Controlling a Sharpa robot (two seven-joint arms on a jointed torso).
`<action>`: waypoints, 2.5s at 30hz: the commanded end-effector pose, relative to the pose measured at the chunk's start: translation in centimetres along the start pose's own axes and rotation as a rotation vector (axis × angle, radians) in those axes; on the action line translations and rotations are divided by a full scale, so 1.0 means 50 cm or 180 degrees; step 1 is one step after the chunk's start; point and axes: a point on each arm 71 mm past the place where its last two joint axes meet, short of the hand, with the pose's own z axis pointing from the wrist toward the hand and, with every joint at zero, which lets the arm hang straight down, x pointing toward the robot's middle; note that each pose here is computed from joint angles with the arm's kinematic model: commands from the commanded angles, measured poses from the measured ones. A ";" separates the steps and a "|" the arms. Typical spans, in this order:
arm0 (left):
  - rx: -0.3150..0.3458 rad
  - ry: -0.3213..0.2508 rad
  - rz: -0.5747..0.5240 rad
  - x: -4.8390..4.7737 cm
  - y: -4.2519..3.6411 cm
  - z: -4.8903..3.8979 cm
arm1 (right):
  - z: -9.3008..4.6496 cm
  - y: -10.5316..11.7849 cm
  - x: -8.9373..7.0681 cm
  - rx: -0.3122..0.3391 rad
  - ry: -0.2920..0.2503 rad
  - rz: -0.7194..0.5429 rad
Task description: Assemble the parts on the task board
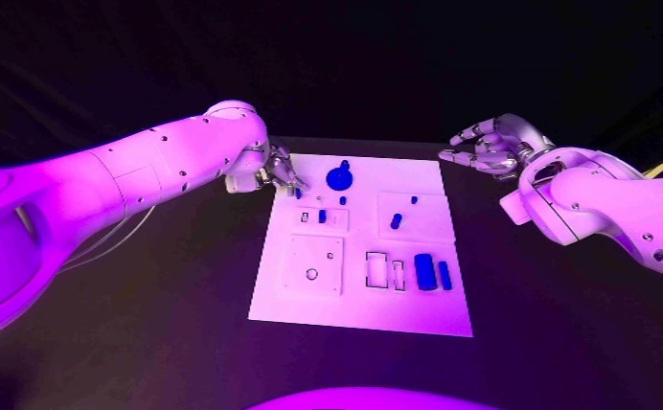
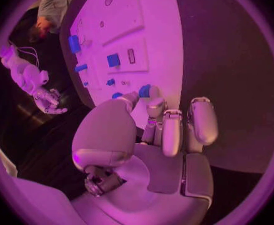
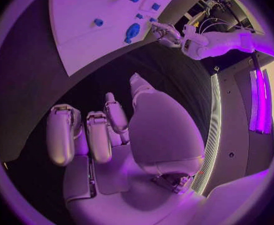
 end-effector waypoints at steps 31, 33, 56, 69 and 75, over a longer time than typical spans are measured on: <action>0.0103 0.0039 -0.0246 0.005 0.006 -0.004 | 0.000 0.000 0.001 -0.0003 0.0017 -0.0009; 0.0109 0.0053 -0.0262 0.006 0.008 -0.005 | 0.000 -0.001 0.001 -0.0001 0.0017 -0.0009; 0.0389 0.0432 -0.0322 0.043 -0.007 -0.041 | -0.001 -0.005 -0.002 0.0014 0.0009 -0.0012; 0.0389 0.0367 -0.0022 0.053 -0.030 -0.046 | -0.001 -0.005 0.000 0.0010 0.0015 -0.0013; 0.0368 0.0250 0.0112 0.054 -0.039 -0.047 | -0.001 -0.004 0.001 -0.0006 0.0012 -0.0025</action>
